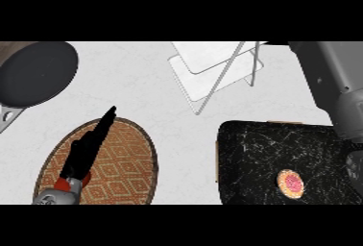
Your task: Pick the tomato from the tray and place it in the tiered shelf
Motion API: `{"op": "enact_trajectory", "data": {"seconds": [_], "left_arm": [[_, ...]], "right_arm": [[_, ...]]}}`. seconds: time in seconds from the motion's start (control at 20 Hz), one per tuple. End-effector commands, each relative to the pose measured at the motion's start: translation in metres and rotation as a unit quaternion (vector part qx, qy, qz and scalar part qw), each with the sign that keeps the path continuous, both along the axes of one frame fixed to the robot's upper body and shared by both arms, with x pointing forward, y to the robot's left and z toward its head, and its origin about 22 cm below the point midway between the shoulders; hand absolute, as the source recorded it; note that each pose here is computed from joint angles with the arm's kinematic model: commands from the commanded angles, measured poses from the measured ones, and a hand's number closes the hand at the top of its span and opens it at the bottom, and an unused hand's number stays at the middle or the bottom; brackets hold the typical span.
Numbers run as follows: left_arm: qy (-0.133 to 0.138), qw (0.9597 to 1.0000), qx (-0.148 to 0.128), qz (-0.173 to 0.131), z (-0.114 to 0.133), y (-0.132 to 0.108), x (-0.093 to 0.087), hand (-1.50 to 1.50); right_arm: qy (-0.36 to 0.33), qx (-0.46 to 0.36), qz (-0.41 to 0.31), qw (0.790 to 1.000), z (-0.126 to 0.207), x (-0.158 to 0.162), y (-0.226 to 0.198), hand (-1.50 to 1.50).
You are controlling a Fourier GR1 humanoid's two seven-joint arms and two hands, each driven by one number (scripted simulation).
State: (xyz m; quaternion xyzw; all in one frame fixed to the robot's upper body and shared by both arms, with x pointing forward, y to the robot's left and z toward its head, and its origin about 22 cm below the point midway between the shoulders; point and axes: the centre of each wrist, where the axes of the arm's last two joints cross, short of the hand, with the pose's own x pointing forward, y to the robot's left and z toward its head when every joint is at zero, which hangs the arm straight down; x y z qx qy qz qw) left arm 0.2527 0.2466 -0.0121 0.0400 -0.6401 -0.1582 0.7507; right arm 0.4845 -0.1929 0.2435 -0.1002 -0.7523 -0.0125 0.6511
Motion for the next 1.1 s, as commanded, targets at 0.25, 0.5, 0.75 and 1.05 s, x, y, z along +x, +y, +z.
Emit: {"op": "enact_trajectory", "data": {"seconds": [0.25,0.5,0.75,1.05], "left_arm": [[0.024,0.9994,0.002,0.026,-0.016,0.015,-0.001,0.0],[0.029,0.9992,-0.016,0.024,-0.012,0.021,-0.005,0.0],[0.032,0.9993,-0.006,0.017,-0.018,0.011,-0.006,0.0],[0.032,0.9992,-0.01,0.021,-0.024,0.019,-0.014,0.0]], "right_arm": [[-0.003,0.043,-0.183,0.982,0.022,-0.017,-0.128,-1.5],[-0.003,0.019,-0.155,0.988,0.014,-0.052,-0.218,-1.5],[-0.013,-0.007,-0.133,0.991,-0.01,-0.073,-0.256,-1.5],[-0.025,-0.034,-0.103,0.994,-0.021,-0.09,-0.28,-1.5]]}}
